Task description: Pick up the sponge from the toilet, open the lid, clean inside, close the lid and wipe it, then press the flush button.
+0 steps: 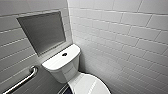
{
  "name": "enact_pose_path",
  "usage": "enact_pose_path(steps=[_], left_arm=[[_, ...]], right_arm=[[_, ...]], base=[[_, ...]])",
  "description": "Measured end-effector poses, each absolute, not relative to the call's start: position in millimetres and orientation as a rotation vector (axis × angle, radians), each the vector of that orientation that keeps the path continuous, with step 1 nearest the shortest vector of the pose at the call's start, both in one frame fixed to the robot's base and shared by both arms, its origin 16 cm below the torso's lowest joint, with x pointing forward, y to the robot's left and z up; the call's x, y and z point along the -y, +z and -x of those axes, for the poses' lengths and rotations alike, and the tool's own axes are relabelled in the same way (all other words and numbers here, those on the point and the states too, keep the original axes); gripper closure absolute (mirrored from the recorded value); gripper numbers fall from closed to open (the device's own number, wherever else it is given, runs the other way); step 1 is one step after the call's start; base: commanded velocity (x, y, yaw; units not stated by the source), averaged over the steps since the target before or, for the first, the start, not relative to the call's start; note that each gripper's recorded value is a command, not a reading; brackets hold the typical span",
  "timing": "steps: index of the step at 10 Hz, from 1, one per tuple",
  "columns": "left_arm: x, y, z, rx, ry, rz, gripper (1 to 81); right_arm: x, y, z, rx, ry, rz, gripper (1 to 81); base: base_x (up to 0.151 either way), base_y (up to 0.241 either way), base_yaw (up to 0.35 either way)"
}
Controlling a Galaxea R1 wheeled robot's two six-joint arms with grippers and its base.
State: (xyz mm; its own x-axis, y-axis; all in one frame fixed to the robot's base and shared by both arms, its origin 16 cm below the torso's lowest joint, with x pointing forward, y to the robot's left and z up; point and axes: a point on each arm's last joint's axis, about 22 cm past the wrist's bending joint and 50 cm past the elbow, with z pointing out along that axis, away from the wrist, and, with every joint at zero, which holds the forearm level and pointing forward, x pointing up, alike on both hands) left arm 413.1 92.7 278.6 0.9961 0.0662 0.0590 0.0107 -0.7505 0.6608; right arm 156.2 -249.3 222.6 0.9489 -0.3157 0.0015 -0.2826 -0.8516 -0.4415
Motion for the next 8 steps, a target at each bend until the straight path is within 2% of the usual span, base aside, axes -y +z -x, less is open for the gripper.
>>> enact_pose_path(steps=[3,5,8], left_arm=[[-58,294,-425,-0.03,0.108,-2.363,1.0],[-20,306,-417,0.015,0.051,-2.314,1.0],[-5,311,-414,0.044,0.014,-2.297,1.0]], right_arm=[[264,217,-121,-0.433,-0.048,2.714,81.1],[243,219,-70,-0.44,0.064,2.724,81.1],[215,217,-65,-0.434,0.072,2.705,81.1]], base=[[0.0,0.0,0.0],[0.0,0.0,0.0],[0.0,0.0,0.0]])
